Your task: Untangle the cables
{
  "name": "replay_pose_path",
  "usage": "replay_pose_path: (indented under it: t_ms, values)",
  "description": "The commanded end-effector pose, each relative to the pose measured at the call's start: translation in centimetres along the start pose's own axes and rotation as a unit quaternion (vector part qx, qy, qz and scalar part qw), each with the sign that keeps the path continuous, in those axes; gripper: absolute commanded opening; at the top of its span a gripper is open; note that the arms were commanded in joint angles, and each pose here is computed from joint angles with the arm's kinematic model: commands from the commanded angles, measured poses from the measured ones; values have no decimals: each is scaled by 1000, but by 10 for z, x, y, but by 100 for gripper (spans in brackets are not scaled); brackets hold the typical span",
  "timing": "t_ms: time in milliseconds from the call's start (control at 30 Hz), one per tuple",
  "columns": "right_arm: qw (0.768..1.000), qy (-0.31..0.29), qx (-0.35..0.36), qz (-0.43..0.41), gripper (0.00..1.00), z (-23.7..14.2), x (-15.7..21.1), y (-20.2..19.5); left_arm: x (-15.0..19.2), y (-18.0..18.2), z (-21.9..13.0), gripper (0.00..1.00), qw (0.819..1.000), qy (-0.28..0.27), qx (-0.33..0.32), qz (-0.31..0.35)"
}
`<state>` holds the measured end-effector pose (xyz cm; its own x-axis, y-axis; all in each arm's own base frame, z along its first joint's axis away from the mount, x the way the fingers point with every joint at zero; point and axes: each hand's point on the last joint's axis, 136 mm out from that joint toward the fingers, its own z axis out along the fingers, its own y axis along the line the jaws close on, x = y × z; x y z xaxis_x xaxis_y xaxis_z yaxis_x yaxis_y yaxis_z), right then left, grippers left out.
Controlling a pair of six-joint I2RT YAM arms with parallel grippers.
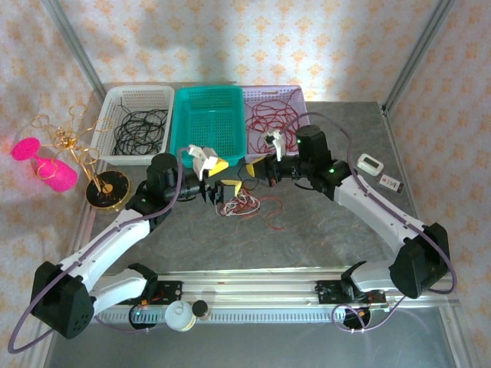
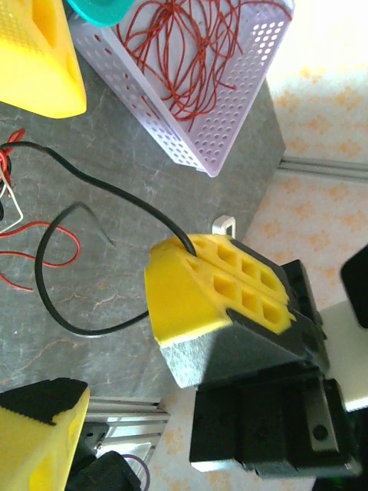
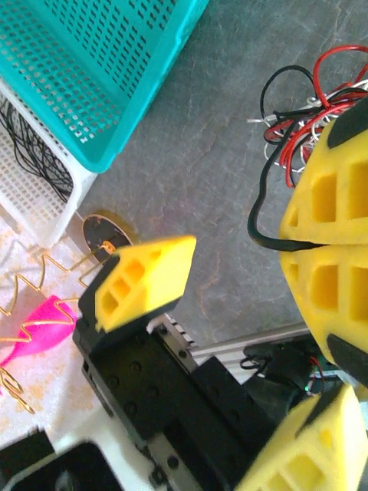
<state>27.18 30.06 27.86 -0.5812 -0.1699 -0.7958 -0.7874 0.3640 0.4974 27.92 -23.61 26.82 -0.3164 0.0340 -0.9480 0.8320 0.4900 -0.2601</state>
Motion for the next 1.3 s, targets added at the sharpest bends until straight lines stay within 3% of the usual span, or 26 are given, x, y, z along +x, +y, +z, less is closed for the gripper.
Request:
replay_pose_path:
  t_ms: [0,433,500,600,667,700,733,800,933,1067,1200,1267]
  values:
    - [998,-2,-41,-41,0,-10,-10,26,-10,-5,7,86,999,-14,26,38]
    - [995,8,-79,-58,0,-14,-13,43,-5,11,35,69,998,-13,45,45]
    - [995,12,-79,-60,0,-14,-12,43,-7,12,38,57,998,-19,48,45]
    - [996,15,-67,-61,0,-14,-10,39,-15,19,39,23,998,-37,25,43]
    - [997,15,-52,-60,0,-13,-10,33,-25,22,34,9,997,-55,2,48]
    - [997,14,-44,-60,3,-13,-10,31,-29,22,31,3,996,-66,-12,52]
    - [997,11,-39,-60,11,-12,-9,28,-33,23,27,0,995,-76,-26,54]
    - [998,3,-32,-59,32,-11,-9,25,-42,23,18,0,993,-93,-47,57]
    - [997,-13,6,-79,51,-14,-4,12,-55,26,6,0,990,-105,-81,52]
    - [991,-45,58,-110,53,-23,8,-6,-61,24,4,0,991,-102,-82,39]
    - [978,-90,57,-178,53,-32,24,0,-65,24,4,0,991,-97,-83,31]
    - [969,-141,87,-181,53,-41,14,-6,-69,22,1,0,991,-102,-85,34]
